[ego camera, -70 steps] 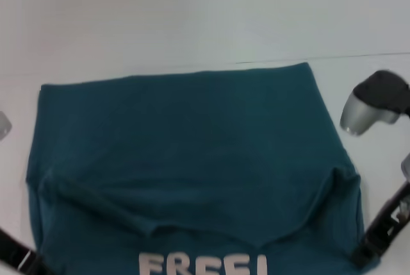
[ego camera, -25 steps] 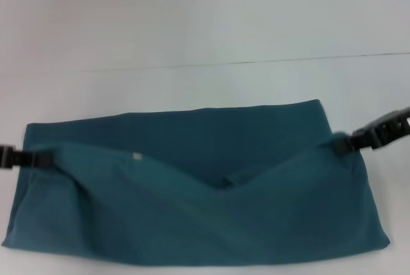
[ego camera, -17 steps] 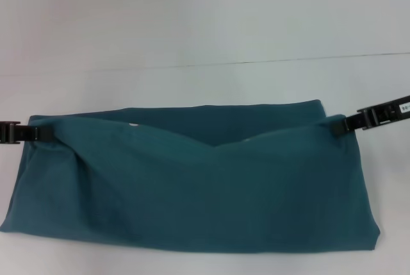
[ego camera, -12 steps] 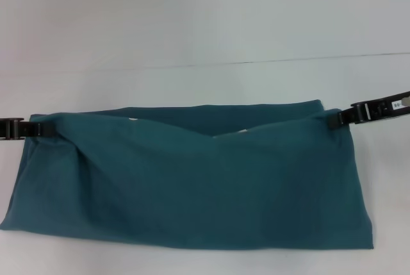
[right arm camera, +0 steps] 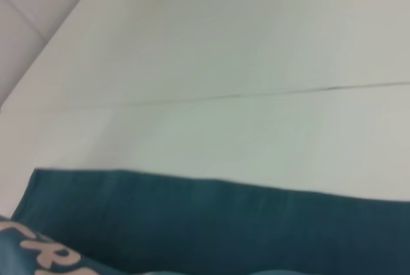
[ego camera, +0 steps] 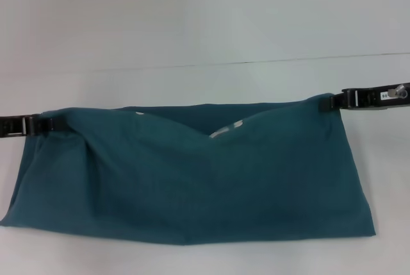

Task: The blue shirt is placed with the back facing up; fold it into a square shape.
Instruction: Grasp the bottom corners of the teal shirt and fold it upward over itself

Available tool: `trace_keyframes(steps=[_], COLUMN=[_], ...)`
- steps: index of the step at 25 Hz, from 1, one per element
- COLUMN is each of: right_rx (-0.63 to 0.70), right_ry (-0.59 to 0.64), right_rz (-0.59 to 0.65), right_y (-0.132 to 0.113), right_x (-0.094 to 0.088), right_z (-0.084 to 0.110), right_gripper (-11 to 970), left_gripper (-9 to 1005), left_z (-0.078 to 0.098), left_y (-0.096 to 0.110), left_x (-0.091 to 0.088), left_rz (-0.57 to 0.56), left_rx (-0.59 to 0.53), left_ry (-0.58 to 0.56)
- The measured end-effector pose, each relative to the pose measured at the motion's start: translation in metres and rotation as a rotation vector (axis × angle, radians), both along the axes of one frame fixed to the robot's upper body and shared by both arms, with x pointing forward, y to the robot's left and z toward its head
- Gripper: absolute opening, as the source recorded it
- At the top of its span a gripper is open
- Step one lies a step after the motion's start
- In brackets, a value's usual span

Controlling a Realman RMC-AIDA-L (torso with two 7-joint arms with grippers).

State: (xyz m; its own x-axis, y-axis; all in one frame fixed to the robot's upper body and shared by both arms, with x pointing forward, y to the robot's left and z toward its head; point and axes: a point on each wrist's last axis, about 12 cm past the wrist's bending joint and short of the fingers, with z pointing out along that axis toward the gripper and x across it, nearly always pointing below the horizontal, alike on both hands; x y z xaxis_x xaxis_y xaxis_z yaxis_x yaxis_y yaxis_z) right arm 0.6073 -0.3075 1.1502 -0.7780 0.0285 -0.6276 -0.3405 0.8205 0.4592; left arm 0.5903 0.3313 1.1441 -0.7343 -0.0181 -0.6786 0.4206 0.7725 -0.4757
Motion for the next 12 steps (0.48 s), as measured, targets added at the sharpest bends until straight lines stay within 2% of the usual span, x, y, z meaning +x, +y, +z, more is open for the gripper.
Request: trace_keyframes(steps=[12], right_rx=[-0.007], right_ry=[-0.028], right_rz=[-0.094], right_y=[-0.006], right_x=[0.007], right_z=[-0.011], right_gripper=[60], left_gripper=[134], left_z=[-0.008], left_y=[-0.011], left_x=[0.017], left_rz=[0.070], left_rx=[0.071], left_ry=[-0.054])
